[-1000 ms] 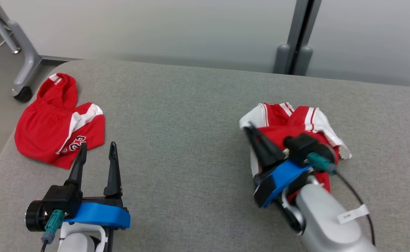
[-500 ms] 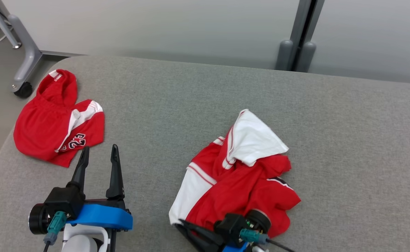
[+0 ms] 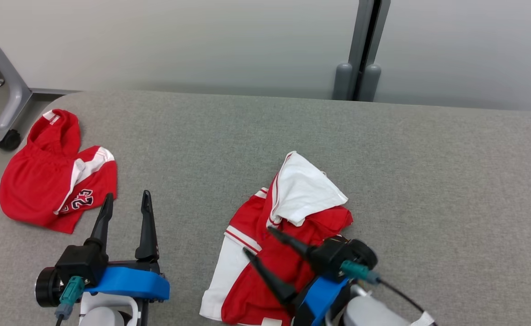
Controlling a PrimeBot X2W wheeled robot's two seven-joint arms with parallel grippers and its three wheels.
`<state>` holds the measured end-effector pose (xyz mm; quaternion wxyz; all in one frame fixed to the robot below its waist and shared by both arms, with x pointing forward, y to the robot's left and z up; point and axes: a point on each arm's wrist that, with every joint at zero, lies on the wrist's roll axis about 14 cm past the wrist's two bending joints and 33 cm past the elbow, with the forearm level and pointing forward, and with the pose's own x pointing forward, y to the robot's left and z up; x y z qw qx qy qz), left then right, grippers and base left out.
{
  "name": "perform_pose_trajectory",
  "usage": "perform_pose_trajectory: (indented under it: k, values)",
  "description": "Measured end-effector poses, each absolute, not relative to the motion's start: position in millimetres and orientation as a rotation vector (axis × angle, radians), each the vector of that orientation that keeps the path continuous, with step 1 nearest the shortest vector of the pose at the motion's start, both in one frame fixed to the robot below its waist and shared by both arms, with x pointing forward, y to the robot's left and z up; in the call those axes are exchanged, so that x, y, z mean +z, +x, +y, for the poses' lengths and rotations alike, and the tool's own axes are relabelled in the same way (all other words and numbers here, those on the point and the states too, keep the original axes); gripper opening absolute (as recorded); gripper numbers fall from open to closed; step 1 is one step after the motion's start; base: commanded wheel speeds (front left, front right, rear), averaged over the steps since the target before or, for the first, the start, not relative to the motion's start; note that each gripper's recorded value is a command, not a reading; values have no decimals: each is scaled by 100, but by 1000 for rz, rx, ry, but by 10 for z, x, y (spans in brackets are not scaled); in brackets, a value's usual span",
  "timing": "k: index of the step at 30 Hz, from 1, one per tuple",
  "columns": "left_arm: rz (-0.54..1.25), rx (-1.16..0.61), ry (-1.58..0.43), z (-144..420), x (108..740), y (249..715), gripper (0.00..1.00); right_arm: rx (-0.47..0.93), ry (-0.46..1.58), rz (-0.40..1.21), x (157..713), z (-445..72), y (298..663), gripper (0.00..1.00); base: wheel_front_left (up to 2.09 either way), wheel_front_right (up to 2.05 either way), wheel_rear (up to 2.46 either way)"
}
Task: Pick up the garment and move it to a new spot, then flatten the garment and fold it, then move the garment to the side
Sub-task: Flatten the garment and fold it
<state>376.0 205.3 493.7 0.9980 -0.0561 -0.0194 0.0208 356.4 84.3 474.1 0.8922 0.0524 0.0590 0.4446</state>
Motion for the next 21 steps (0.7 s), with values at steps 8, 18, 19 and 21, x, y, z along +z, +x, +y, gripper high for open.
perform_pose_trajectory:
  k: [8,18,19,21]
  values:
    - [-44,35,-108,2038,4950,3714,100,728,38,33,4924,229,3998,100,0,0,0]
    - [-37,39,-102,2056,4928,3689,100,658,-28,121,4627,-56,4089,100,0,0,0]
    - [-36,40,-102,2060,4925,3685,100,658,-40,136,4579,-65,4085,100,0,0,0]
    - [-34,43,-102,2070,4917,3677,100,661,-69,181,4452,-78,4064,100,0,0,0]
